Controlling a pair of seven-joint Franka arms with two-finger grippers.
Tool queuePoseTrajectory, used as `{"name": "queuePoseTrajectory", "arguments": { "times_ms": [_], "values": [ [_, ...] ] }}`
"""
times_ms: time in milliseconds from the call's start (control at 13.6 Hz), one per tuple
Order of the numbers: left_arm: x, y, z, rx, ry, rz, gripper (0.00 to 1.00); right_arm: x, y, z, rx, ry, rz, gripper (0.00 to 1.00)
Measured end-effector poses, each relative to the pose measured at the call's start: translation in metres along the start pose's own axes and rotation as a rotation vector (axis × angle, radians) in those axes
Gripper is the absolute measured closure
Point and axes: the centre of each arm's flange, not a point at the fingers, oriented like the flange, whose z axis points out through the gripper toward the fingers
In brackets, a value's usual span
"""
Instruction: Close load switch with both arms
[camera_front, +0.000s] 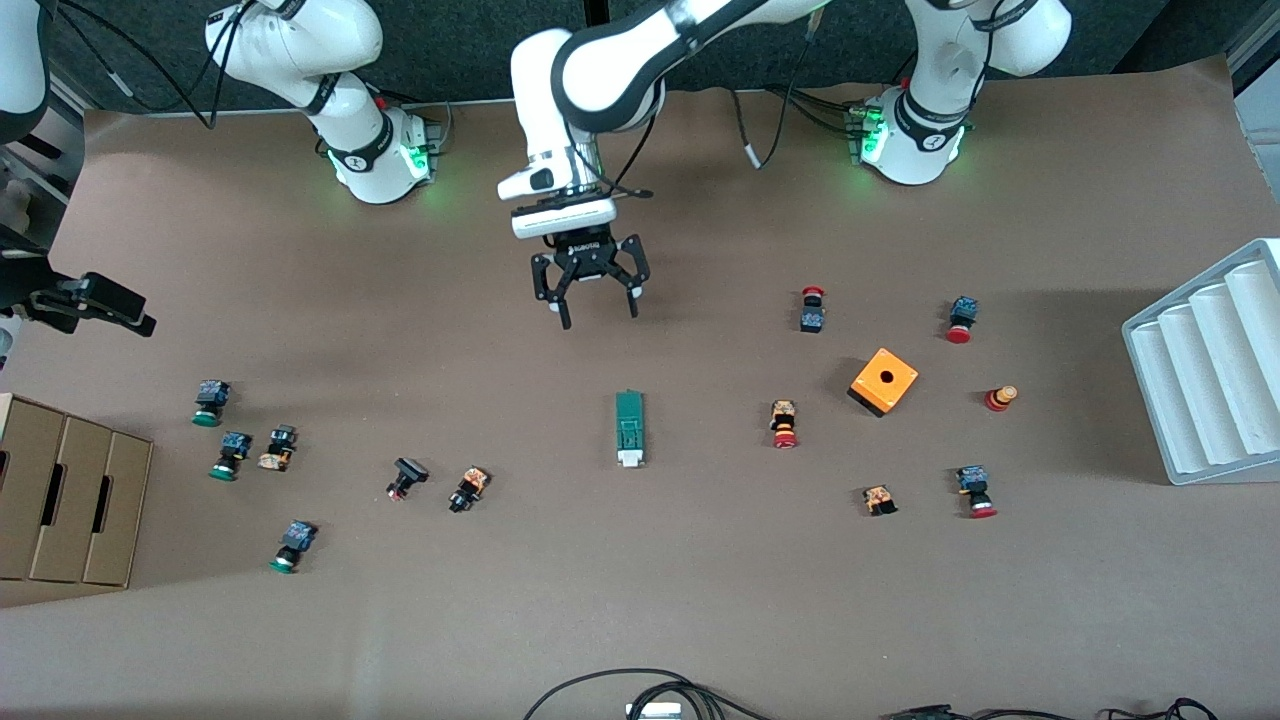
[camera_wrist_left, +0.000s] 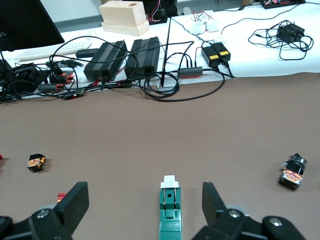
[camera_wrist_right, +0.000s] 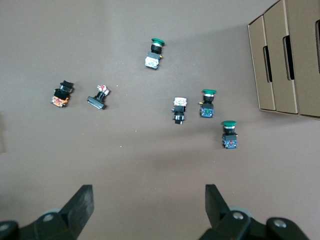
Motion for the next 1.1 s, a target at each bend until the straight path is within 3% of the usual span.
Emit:
{"name": "queuePoseTrajectory", "arguments": {
  "times_ms": [294, 734, 1101],
  "values": [
    [0.080, -0.038, -0.027, -0.060, -0.114, -0.006, 0.00, 0.001, -0.001, -0.001, -0.001, 0.005, -0.002, 0.00],
    [0.217, -0.143, -0.040, -0.166, -0.256, -0.011, 0.00, 0.002, -0.002, 0.001, -0.001, 0.005, -0.002, 0.00],
    [0.294, -0.245, -0.003, -0.272, -0.346, 0.027, 0.00, 0.003, -0.003, 0.001, -0.002, 0.005, -0.005, 0.00]
  ]
}}
